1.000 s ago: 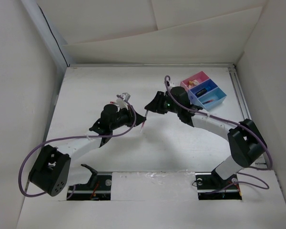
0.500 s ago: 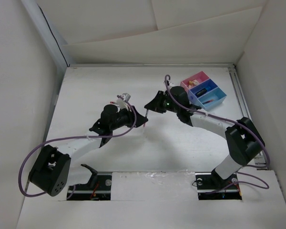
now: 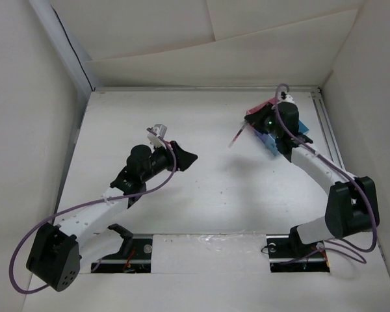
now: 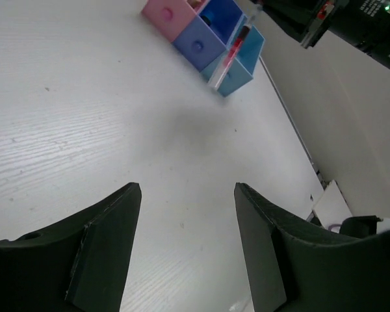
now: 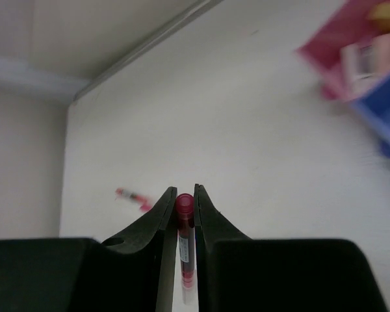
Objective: Sort the stationery into containers
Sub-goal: Place the stationery into the container
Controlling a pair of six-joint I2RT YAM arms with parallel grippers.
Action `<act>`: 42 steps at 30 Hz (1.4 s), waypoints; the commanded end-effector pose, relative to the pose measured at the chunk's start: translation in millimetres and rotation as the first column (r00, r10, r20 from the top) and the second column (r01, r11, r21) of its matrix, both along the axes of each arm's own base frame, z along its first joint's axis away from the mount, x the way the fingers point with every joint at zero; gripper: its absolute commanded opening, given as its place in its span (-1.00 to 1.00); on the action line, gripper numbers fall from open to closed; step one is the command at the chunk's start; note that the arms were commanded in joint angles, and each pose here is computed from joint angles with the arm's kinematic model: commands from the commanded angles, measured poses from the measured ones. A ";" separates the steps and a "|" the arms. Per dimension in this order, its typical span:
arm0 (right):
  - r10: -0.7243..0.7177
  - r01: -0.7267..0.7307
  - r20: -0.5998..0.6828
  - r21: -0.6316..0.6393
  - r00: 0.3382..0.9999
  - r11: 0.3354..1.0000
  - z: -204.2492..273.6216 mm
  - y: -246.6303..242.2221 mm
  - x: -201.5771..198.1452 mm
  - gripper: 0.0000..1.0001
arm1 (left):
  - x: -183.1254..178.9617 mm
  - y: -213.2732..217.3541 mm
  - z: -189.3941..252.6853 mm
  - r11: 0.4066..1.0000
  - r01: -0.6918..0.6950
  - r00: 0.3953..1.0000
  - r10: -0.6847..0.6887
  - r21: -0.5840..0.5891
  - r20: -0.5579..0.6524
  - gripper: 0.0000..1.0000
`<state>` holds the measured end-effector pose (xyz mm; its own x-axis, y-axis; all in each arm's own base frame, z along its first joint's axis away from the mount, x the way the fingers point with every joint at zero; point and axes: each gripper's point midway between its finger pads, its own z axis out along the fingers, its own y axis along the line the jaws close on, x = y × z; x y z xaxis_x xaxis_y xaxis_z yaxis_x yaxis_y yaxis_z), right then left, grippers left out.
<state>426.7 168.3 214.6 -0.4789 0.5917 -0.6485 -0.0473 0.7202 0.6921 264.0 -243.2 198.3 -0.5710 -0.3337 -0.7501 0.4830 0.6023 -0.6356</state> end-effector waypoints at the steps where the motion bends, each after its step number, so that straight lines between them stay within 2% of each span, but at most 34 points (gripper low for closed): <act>1: -0.333 0.333 0.024 -0.105 0.943 0.937 17.0 -85.6 19.7 -1.00 | 8.7 14.5 5.0 0.994 -0.103 0.995 0.103 0.024 0.014 0.13; 4: -0.564 0.561 0.010 -0.132 0.825 0.818 17.1 -154.5 27.3 -1.00 | 11.6 28.0 -17.9 0.981 -0.177 0.982 0.181 0.084 -0.048 0.13; 5: -0.641 0.634 0.003 -0.151 0.768 0.759 13.4 -184.7 28.5 -1.00 | 17.7 35.1 -24.5 0.968 -0.226 0.971 0.233 0.110 -0.053 0.13; 9: -0.778 0.758 -0.075 -0.189 0.623 0.625 0.1 -240.2 28.9 -1.00 | 22.5 45.6 -41.6 0.945 -0.293 0.946 0.309 0.146 -0.096 0.10; 12: -0.836 0.812 -0.061 -0.207 0.545 0.545 0.1 -268.6 23.4 -1.00 | 19.5 49.9 -53.5 0.938 -0.304 0.938 0.325 0.167 -0.119 0.08; 16: -0.868 0.836 -0.079 -0.237 0.491 0.494 -17.0 -288.3 21.9 -1.00 | 21.2 54.5 -56.1 0.927 -0.327 0.929 0.351 0.181 -0.117 0.08; 24: -0.874 0.820 -0.141 -0.304 0.465 0.485 -54.5 -290.2 27.5 -1.00 | 27.6 80.9 -51.9 0.861 -0.464 0.866 0.491 0.209 -0.099 0.08; 28: -0.847 0.796 -0.148 -0.290 0.511 0.531 -53.7 -275.6 33.8 -0.74 | 28.1 90.8 -58.4 0.834 -0.503 0.835 0.536 0.227 -0.120 0.08; 33: -0.806 0.750 -0.174 -0.296 0.566 0.591 -63.5 -253.2 39.9 -0.50 | 34.7 106.4 -65.1 0.791 -0.559 0.788 0.600 0.251 -0.137 0.08; 34: -0.812 0.752 -0.174 -0.308 0.557 0.582 -66.9 -255.0 37.2 -0.42 | 35.8 108.6 -64.7 0.781 -0.573 0.777 0.614 0.248 -0.137 0.08; 35: -0.807 0.747 -0.174 -0.308 0.564 0.589 -66.9 -250.8 37.9 -0.17 | 35.8 108.6 -64.7 0.781 -0.573 0.777 0.614 0.248 -0.137 0.08; 38: -0.802 0.747 -0.170 -0.294 0.573 0.596 -60.9 -249.0 35.5 0.22 | 36.8 113.3 -70.0 0.761 -0.586 0.760 0.635 0.279 -0.136 0.11; 39: -0.802 0.752 -0.161 -0.284 0.575 0.596 -54.0 -249.0 34.8 0.44 | 39.2 114.4 -65.7 0.755 -0.597 0.755 0.643 0.273 -0.127 0.11; 42: -0.793 0.760 -0.139 -0.232 0.593 0.608 -33.9 -245.1 30.3 0.73 | 41.0 117.8 -72.2 0.736 -0.610 0.737 0.663 0.292 -0.131 0.11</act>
<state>455.8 -78.4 137.9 -0.0885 0.7168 -0.6917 0.7611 0.4966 0.4172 295.4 -131.4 115.6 -0.4792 -0.5002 -0.7212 -0.1610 0.8579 -0.4880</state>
